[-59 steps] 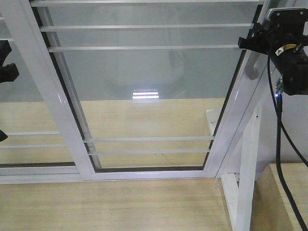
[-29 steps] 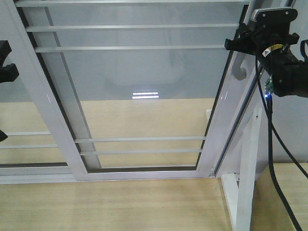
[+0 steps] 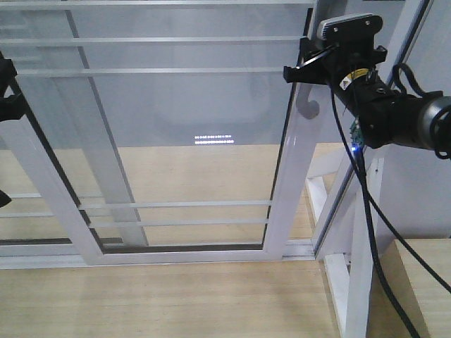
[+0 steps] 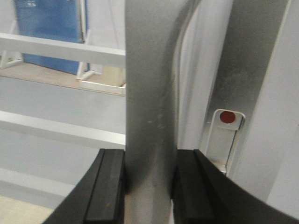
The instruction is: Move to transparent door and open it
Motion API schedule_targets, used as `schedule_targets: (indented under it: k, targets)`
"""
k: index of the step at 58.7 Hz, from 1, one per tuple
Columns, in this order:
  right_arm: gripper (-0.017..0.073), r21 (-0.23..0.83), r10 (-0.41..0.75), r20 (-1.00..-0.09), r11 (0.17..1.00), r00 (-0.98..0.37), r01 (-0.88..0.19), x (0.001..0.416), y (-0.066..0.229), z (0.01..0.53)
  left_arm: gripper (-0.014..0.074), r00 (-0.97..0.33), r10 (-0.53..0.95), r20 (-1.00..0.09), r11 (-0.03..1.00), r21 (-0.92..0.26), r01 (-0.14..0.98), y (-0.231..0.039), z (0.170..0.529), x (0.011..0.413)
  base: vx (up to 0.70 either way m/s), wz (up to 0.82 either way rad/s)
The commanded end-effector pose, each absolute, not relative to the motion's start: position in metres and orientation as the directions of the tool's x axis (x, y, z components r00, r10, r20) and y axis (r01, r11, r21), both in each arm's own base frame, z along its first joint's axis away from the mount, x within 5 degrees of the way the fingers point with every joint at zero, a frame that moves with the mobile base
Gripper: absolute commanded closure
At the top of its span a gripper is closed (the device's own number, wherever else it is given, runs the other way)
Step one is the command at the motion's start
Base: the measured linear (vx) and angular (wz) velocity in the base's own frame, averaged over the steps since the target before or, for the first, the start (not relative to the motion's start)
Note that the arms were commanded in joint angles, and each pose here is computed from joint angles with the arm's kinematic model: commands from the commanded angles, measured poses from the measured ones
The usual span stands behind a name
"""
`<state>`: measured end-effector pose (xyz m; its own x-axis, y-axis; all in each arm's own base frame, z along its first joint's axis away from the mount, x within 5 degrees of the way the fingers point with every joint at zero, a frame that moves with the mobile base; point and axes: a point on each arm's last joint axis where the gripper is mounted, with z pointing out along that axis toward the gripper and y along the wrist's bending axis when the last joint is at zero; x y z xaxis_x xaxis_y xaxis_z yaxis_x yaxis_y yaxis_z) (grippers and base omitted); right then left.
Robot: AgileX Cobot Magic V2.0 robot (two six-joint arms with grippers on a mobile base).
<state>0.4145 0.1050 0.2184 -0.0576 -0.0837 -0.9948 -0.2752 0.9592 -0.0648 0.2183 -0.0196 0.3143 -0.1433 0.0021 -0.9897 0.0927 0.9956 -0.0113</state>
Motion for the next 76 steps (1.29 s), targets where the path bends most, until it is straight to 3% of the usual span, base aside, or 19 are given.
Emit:
schedule_targets:
  k: [1, 25, 43, 52, 62, 76]
  targets:
    - [0.0327, -0.136, -0.100, -0.988, 0.925, 0.118, -0.355, 0.402, 0.128, 0.256, 0.0147, -0.021, -0.021, -1.000, 0.995, -0.023, 0.102, -0.021, 0.336, 0.218, 0.00, 0.00]
    - [0.0324, -0.120, -0.081, -0.991, 0.900, 0.110, -0.419, 0.390, 0.154, 0.262, 0.0147, -0.037, -0.019, -0.999, 0.995, -0.023, 0.101, -0.021, 0.334, 0.218, 0.00, 0.00]
    - [0.0318, -0.119, -0.094, -0.992, 0.908, 0.081, -0.402, 0.373, 0.146, 0.300, 0.0147, -0.078, 0.026, -0.997, 0.992, 0.016, 0.121, -0.024, 0.329, 0.219, 0.00, 0.00]
    - [0.0316, -0.139, -0.126, -0.990, 0.908, 0.059, -0.395, 0.360, 0.140, 0.319, 0.0147, -0.083, 0.055, -0.995, 0.977, 0.037, 0.210, -0.044, 0.320, 0.228, 0.00, 0.00]
    - [0.0316, -0.232, -0.207, -0.973, 0.900, 0.105, -0.369, 0.349, 0.132, 0.340, 0.0147, -0.036, 0.040, -0.999, 0.951, 0.028, 0.308, -0.072, 0.304, 0.248, 0.00, 0.00]
    - [0.0316, -0.156, -0.151, -0.988, 0.955, 0.037, -0.253, 0.344, 0.089, 0.359, 0.0147, -0.029, 0.009, -1.000, 0.925, -0.003, 0.379, -0.105, 0.293, 0.286, 0.00, 0.00]
